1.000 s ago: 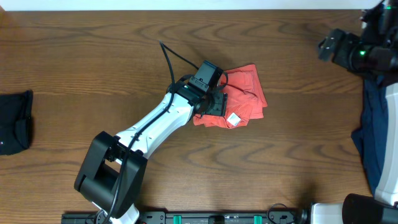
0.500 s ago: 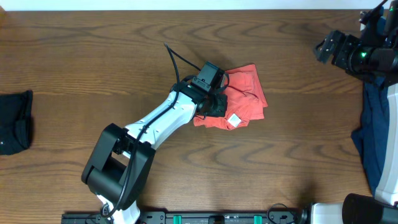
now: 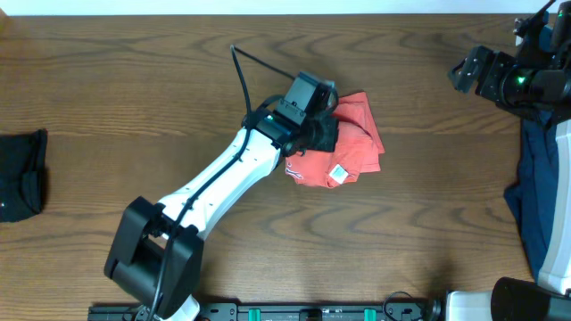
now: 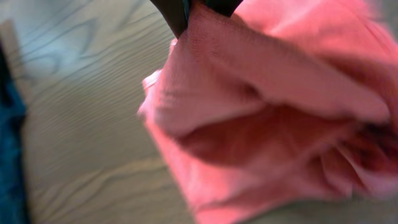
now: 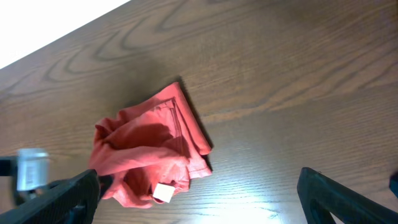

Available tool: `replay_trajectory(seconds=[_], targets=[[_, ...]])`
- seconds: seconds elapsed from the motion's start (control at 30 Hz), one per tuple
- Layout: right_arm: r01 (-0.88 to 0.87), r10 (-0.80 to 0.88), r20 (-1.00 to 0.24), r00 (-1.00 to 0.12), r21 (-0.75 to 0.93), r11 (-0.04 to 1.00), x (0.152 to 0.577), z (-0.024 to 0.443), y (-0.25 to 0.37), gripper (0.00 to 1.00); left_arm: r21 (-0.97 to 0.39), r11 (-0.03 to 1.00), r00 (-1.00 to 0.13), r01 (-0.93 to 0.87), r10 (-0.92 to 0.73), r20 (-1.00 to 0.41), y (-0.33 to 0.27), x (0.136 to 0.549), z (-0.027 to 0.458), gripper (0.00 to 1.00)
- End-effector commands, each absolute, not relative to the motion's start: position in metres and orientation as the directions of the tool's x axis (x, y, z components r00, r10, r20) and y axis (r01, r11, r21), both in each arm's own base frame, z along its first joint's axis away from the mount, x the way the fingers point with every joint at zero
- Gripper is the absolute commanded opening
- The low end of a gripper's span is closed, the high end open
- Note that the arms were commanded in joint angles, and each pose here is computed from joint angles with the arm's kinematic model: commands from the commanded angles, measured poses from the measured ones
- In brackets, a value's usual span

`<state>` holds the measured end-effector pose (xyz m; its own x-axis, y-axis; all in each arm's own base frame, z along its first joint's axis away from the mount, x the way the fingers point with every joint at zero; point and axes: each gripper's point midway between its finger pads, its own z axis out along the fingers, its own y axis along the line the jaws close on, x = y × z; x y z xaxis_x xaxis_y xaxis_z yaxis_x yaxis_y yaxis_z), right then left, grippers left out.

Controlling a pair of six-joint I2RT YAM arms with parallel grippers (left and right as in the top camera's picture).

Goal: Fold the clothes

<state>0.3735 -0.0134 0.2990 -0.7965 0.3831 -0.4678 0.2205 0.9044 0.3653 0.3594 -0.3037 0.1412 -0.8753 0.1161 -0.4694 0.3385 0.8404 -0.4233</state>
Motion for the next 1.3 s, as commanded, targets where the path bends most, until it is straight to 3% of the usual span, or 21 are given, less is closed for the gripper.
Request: replay_trajectory(seconds=[0.0, 0.37, 0.57, 0.73, 1.07, 1.27], targets=[[0.2, 0.367, -0.498, -0.786, 0.356, 0.913, 0.37, 0.308, -0.014, 0.99, -0.454, 0.811, -0.845, 0.368, 0.088, -0.528, -0.313, 0.367, 0.174, 0.06], [0.206, 0.368, -0.483, -0.795, 0.355, 0.912, 0.367, 0.306, -0.013, 0.99, -0.507, 0.777, -0.807, 0.372, 0.0, -0.591, -0.331, 0.392, 0.185, 0.06], [0.206, 0.368, -0.482, -0.795, 0.355, 0.912, 0.367, 0.306, -0.013, 0.99, -0.529, 0.758, -0.795, 0.381, -0.023, -0.606, -0.343, 0.398, 0.185, 0.14], [0.207, 0.368, -0.479, -0.797, 0.355, 0.911, 0.367, 0.305, -0.013, 0.99, -0.587, 0.737, -0.807, 0.335, -0.097, -0.583, -0.357, 0.41, 0.173, 0.15], [0.208, 0.368, -0.477, -0.798, 0.355, 0.912, 0.366, 0.305, -0.013, 0.99, -0.676, 0.678, -0.837, 0.288, -0.164, -0.521, -0.382, 0.43, 0.145, 0.09], [0.209, 0.368, -0.476, -0.798, 0.355, 0.911, 0.366, 0.305, -0.013, 0.99, -0.694, 0.641, -0.78, 0.328, -0.231, -0.582, -0.39, 0.452, 0.176, 0.07]])
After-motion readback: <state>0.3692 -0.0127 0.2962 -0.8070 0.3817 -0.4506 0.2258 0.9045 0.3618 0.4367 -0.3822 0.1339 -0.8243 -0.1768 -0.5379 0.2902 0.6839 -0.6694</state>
